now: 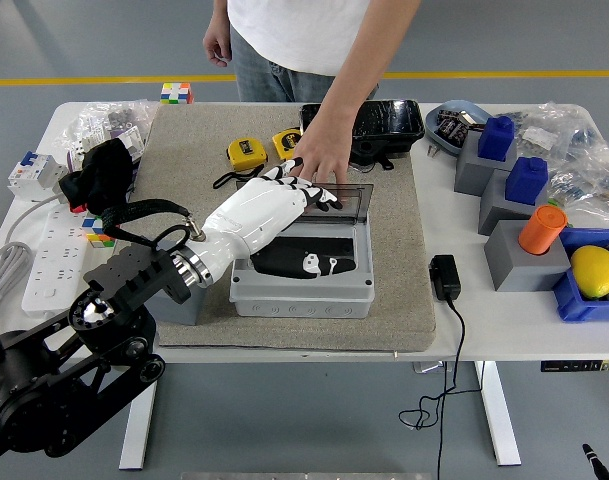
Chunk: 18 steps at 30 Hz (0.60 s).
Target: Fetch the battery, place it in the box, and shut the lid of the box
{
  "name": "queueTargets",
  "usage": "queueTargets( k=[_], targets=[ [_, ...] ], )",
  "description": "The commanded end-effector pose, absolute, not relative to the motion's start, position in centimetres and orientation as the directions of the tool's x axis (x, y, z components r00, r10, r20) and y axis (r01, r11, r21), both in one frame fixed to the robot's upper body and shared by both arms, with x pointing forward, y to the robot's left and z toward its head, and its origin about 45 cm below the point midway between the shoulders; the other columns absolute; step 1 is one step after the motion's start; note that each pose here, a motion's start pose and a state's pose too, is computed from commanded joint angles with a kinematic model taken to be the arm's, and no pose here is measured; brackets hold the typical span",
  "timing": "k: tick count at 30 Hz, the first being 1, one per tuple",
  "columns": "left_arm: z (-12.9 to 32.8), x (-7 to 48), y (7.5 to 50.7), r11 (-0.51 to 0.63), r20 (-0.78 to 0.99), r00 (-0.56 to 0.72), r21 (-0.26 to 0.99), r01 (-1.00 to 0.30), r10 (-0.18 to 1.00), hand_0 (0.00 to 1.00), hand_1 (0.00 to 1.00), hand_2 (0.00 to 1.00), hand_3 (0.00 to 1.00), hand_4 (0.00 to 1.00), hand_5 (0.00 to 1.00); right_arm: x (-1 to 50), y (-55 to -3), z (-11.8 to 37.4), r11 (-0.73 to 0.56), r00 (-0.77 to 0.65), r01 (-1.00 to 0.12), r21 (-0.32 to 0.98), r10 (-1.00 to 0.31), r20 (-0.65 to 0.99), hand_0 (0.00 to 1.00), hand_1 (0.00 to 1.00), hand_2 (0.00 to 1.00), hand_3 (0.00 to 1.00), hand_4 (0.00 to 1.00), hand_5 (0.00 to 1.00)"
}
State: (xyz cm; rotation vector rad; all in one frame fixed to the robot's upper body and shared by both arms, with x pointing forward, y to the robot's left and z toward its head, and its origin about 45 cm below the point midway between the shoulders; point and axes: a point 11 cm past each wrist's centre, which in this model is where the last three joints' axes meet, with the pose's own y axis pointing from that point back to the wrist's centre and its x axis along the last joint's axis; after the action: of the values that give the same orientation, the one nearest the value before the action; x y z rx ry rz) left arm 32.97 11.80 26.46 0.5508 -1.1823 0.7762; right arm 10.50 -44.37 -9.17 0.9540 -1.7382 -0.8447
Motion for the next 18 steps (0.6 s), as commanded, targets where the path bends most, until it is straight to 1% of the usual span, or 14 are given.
queueTargets(
  k=[4,7,8,13,14,18],
  targets=[
    [27.9,33.0,11.3,0.643,0.951,0.147,-0.066,-0.763,0.272,0.998,0.792,0.704,0.736,0.998,0.998,10.5,-44.4,-9.2,0.458,-0.248,-0.226,0.860,-0.881,0.404,0.802,0.760,0.760,0.801,0.998,0.998],
    [27.7,33.9,11.6,0.627,0.952,0.138,-0.067,-0.776,0.272,0.998,0.792,0.704,0.736,0.998,0.998,10.5,-44.3,-9.2,0.457,-0.248,-0.226,0.860,-0.881,0.403,0.802,0.760,0.760,0.801,0.998,0.998],
    [27.5,34.4,11.8,0.618,0.952,0.135,-0.067,-0.784,0.275,0.998,0.810,0.734,0.745,0.998,0.998,10.5,-44.3,-9.2,0.456,-0.248,-0.227,0.861,-0.882,0.402,0.802,0.760,0.760,0.801,0.998,0.998],
    [25.8,37.0,13.4,0.552,0.951,0.134,-0.045,-0.833,0.279,0.998,0.810,0.734,0.745,0.998,0.998,10.6,-44.2,-9.2,0.455,-0.249,-0.230,0.861,-0.882,0.400,0.802,0.760,0.760,0.801,0.998,0.998],
    [25.4,37.5,13.9,0.533,0.951,0.134,-0.036,-0.846,0.278,0.998,0.847,0.759,0.759,0.998,0.998,10.6,-44.2,-9.2,0.454,-0.248,-0.229,0.861,-0.883,0.400,0.802,0.760,0.760,0.801,0.998,0.998],
    [24.2,38.6,15.3,0.482,0.953,0.151,0.006,-0.876,0.264,0.998,0.847,0.759,0.759,0.998,0.998,10.5,-44.2,-9.2,0.456,-0.248,-0.226,0.861,-0.882,0.402,0.802,0.760,0.760,0.801,0.998,0.998]
  ],
)
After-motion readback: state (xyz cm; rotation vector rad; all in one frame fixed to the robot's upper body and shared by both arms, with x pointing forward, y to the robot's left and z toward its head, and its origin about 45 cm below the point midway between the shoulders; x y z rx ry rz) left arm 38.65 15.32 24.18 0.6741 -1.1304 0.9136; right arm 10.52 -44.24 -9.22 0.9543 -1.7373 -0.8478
